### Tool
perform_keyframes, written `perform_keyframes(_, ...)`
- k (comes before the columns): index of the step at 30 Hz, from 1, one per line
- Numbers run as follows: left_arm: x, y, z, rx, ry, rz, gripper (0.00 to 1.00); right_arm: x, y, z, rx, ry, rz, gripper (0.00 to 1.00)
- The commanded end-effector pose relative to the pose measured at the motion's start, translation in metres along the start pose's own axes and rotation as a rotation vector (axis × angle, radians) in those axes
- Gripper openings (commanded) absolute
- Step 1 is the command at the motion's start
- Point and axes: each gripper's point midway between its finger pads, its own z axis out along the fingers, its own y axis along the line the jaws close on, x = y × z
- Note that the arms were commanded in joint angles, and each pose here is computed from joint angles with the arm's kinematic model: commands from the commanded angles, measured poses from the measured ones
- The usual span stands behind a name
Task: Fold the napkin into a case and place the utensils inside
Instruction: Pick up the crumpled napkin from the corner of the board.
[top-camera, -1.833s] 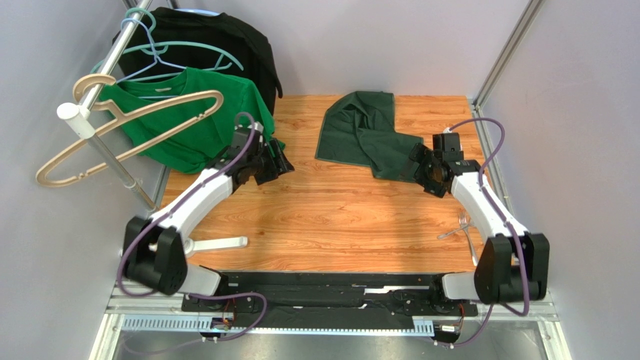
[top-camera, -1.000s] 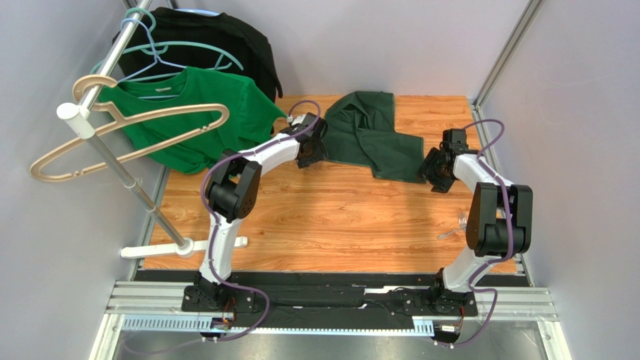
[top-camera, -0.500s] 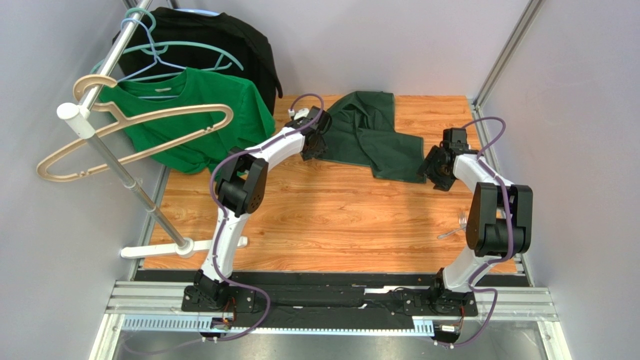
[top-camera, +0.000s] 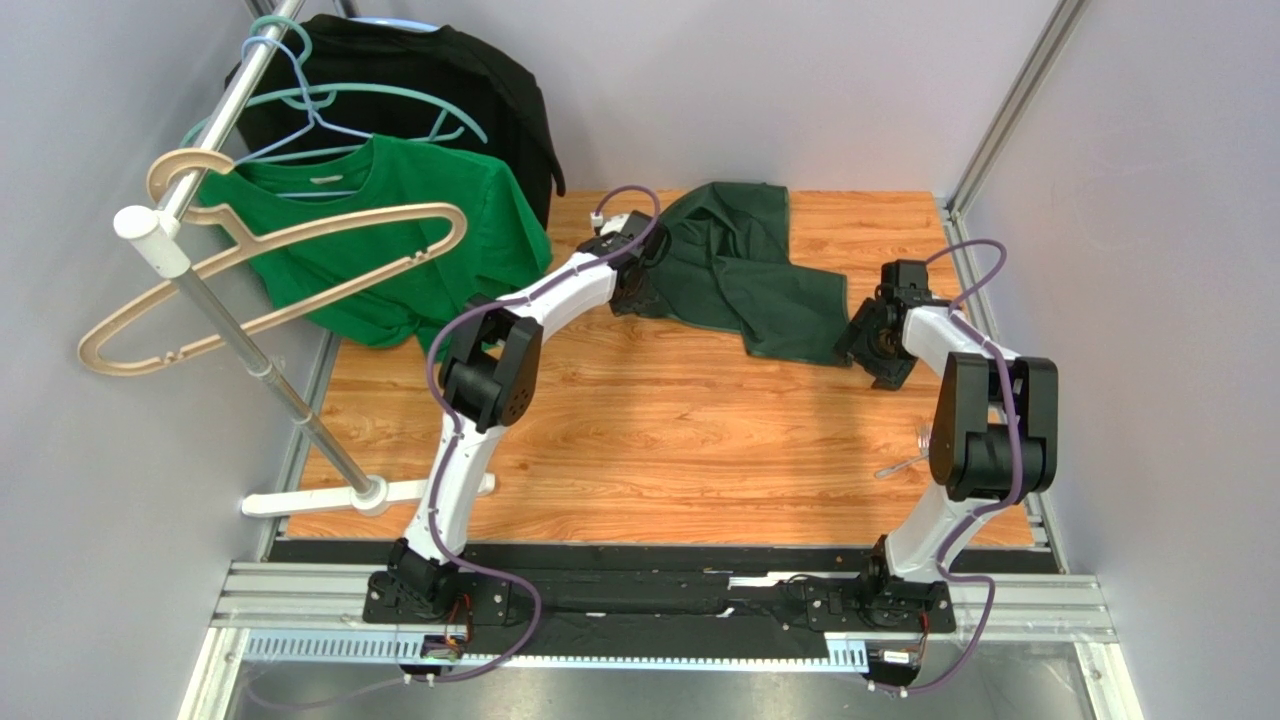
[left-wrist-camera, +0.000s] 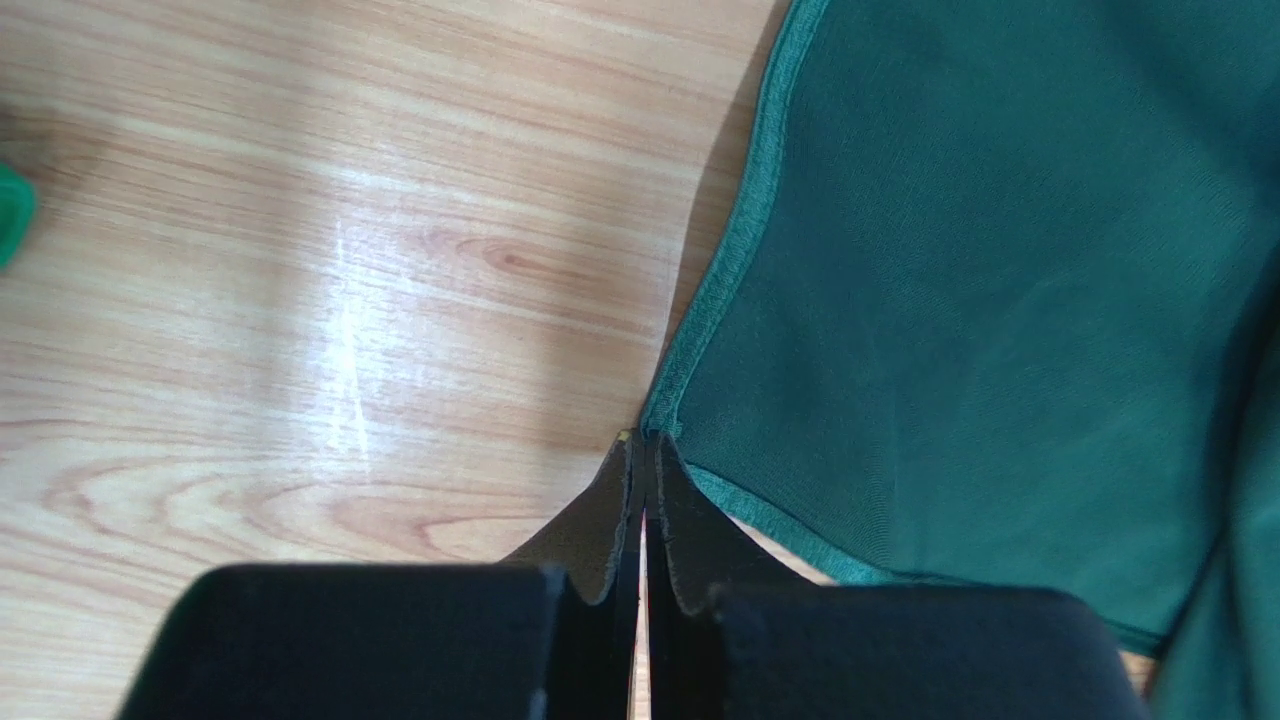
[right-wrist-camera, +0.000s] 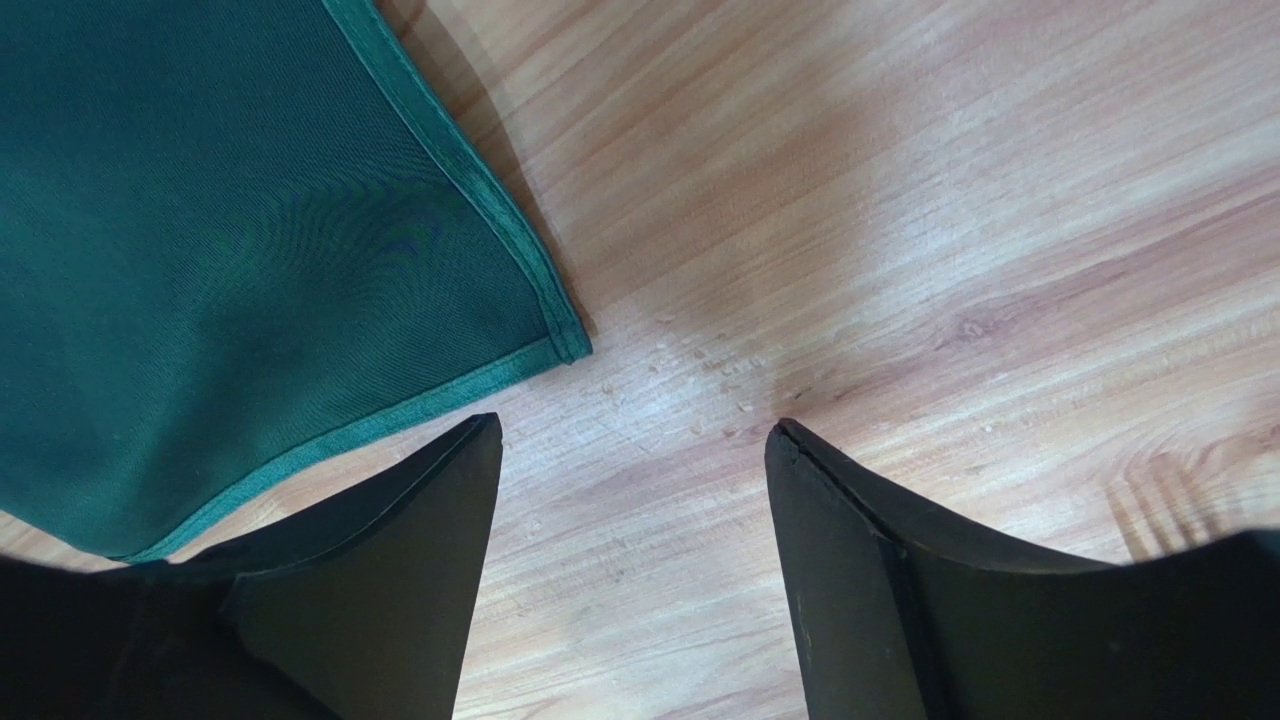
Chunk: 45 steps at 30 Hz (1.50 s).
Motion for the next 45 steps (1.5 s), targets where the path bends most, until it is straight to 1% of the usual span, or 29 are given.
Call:
perform_keyframes(1, -0.007, 0.007, -0.024, -0.004, -0.052, 0.115, 0.00, -0.016, 0.004, 0.001, -0.001, -0.035, 0.022, 0.66)
perform_keyframes(2, -0.017, 0.003, -0.036, 0.018, -0.087, 0.118, 0.00, -0.016, 0.003, 0.002, -0.001, -0.037, 0.030, 0.64)
perform_keyframes(4, -0.010, 0.010, -0.042, 0.003, -0.084, 0.132, 0.00, -0.016, 0.007, 0.003, -0.022, -0.039, 0.041, 0.61)
perform_keyframes(5, -0.012, 0.007, -0.054, 0.020, -0.098, 0.128, 0.00, -0.016, 0.008, 0.004, -0.025, -0.037, 0.045, 0.60)
perform_keyframes(6, -0.008, 0.008, -0.057, 0.024, -0.096, 0.125, 0.00, -0.014, 0.007, 0.006, -0.022, -0.030, 0.045, 0.59)
perform_keyframes(7, -0.001, 0.015, -0.064, 0.024, -0.088, 0.130, 0.00, -0.013, 0.009, 0.006, -0.029, -0.020, 0.039, 0.54)
perform_keyframes(8, 0.003, 0.015, -0.067, 0.031, -0.091, 0.134, 0.00, -0.010, 0.009, 0.008, -0.031, -0.010, 0.032, 0.53)
perform_keyframes(9, 0.017, 0.029, -0.064, 0.002, -0.071, 0.142, 0.00, -0.009, 0.009, 0.009, -0.034, -0.005, 0.029, 0.52)
perform_keyframes(10, 0.016, 0.027, -0.073, 0.022, -0.082, 0.136, 0.00, -0.009, 0.010, 0.009, -0.031, -0.010, 0.023, 0.52)
perform_keyframes(12, 0.029, 0.032, -0.071, 0.037, -0.059, 0.129, 0.00, -0.012, 0.011, 0.010, -0.026, -0.017, 0.013, 0.50)
perform_keyframes(15, 0.037, 0.030, -0.076, 0.061, -0.038, 0.130, 0.00, -0.016, 0.013, 0.014, -0.011, -0.027, -0.021, 0.50)
perform_keyframes(20, 0.040, 0.035, -0.077, 0.049, -0.039, 0.155, 0.00, -0.018, 0.019, 0.017, 0.035, -0.028, -0.103, 0.50)
perform_keyframes(23, 0.041, 0.036, -0.078, 0.048, -0.037, 0.162, 0.00, -0.018, 0.021, 0.018, 0.058, -0.040, -0.123, 0.49)
perform_keyframes(25, 0.043, 0.036, -0.077, 0.048, -0.034, 0.165, 0.00, -0.018, 0.018, 0.019, 0.099, -0.042, -0.141, 0.45)
perform_keyframes(26, 0.044, 0.037, -0.077, 0.050, -0.028, 0.168, 0.00, -0.015, 0.014, 0.023, 0.125, -0.027, -0.148, 0.43)
perform_keyframes(28, 0.045, 0.037, -0.078, 0.052, -0.029, 0.173, 0.00, -0.015, 0.005, 0.024, 0.178, -0.021, -0.155, 0.33)
perform_keyframes(29, 0.047, 0.037, -0.079, 0.051, -0.025, 0.177, 0.00, -0.014, 0.002, 0.024, 0.192, -0.022, -0.156, 0.27)
perform_keyframes(30, 0.047, 0.038, -0.081, 0.054, -0.024, 0.177, 0.00, -0.007, 0.009, 0.022, 0.187, -0.020, -0.186, 0.14)
perform_keyframes(31, 0.049, 0.039, -0.082, 0.054, -0.018, 0.180, 0.00, 0.000, 0.009, 0.021, 0.186, -0.013, -0.195, 0.10)
perform_keyframes(33, 0.052, 0.046, -0.089, 0.049, -0.007, 0.187, 0.00, 0.000, 0.014, 0.007, 0.168, -0.039, -0.204, 0.00)
perform_keyframes(35, 0.068, 0.064, -0.094, 0.021, 0.027, 0.206, 0.00, 0.012, 0.016, -0.010, 0.159, -0.040, -0.221, 0.00)
perform_keyframes(36, 0.066, 0.067, -0.105, 0.031, 0.016, 0.200, 0.00, 0.008, 0.024, -0.032, 0.117, -0.088, -0.220, 0.00)
perform_keyframes(37, 0.072, 0.074, -0.109, 0.022, 0.025, 0.193, 0.00, 0.015, 0.023, -0.039, 0.102, -0.079, -0.219, 0.00)
perform_keyframes(38, 0.087, 0.087, -0.110, 0.005, 0.057, 0.199, 0.00, 0.026, 0.018, -0.044, 0.094, -0.060, -0.221, 0.00)
perform_keyframes(39, 0.087, 0.090, -0.118, 0.014, 0.051, 0.191, 0.00, 0.029, 0.020, -0.058, 0.056, -0.075, -0.203, 0.00)
perform_keyframes(41, 0.104, 0.109, -0.120, -0.039, 0.097, 0.181, 0.00, 0.047, 0.008, -0.064, 0.052, -0.050, -0.207, 0.00)
perform_keyframes(43, 0.115, 0.122, -0.119, -0.082, 0.133, 0.180, 0.00, 0.048, 0.006, -0.079, 0.019, -0.093, -0.197, 0.00)
perform_keyframes(44, 0.119, 0.125, -0.118, -0.094, 0.146, 0.181, 0.03, 0.050, 0.004, -0.081, 0.016, -0.098, -0.196, 0.00)
perform_keyframes(45, 0.124, 0.128, -0.114, -0.107, 0.162, 0.184, 0.08, 0.056, 0.002, -0.081, 0.004, -0.088, -0.209, 0.00)
